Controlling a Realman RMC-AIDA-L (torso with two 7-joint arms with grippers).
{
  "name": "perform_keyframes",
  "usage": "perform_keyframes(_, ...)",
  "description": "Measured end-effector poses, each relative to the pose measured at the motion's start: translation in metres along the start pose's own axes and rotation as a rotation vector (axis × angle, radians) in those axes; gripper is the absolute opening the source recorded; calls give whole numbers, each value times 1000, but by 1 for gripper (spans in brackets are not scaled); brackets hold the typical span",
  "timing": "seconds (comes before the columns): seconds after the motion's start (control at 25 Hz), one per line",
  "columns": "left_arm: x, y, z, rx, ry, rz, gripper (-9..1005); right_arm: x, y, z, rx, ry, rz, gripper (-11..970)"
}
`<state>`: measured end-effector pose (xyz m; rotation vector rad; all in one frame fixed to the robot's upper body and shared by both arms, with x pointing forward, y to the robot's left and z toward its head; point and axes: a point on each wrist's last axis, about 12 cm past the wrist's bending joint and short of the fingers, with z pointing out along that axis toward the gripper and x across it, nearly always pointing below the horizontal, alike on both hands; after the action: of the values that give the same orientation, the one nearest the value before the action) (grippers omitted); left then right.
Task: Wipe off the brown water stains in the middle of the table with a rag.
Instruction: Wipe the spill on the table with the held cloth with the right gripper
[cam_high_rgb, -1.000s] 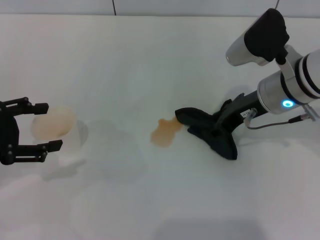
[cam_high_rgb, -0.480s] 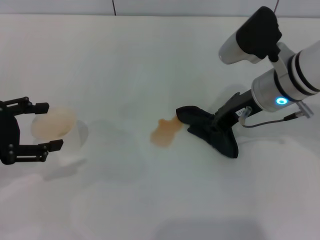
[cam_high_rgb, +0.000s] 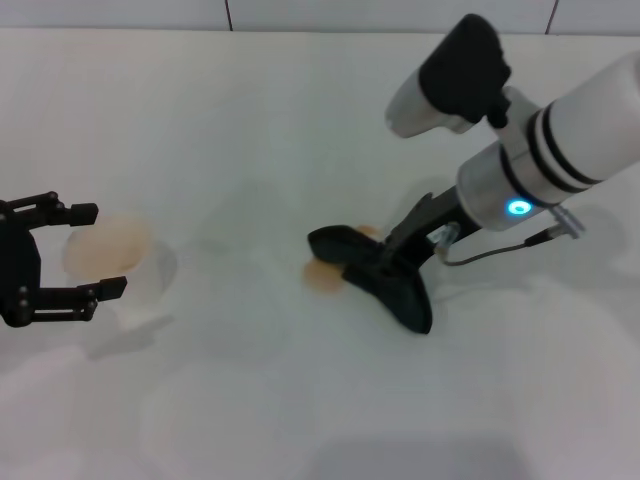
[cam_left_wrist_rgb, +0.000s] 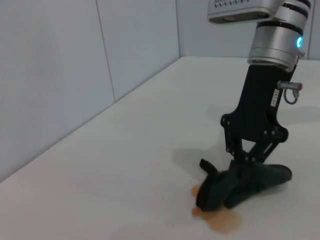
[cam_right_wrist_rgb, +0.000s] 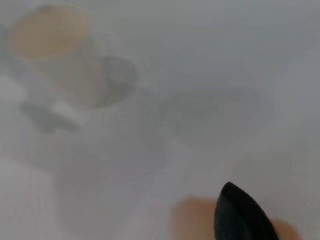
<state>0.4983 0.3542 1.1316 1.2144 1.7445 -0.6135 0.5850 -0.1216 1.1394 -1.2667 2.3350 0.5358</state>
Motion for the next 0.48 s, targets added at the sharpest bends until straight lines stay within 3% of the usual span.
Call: perform_keyframes(0.48,0,-1,1,-2,-5,16,862,-20,35,18,-90,5,-90,89)
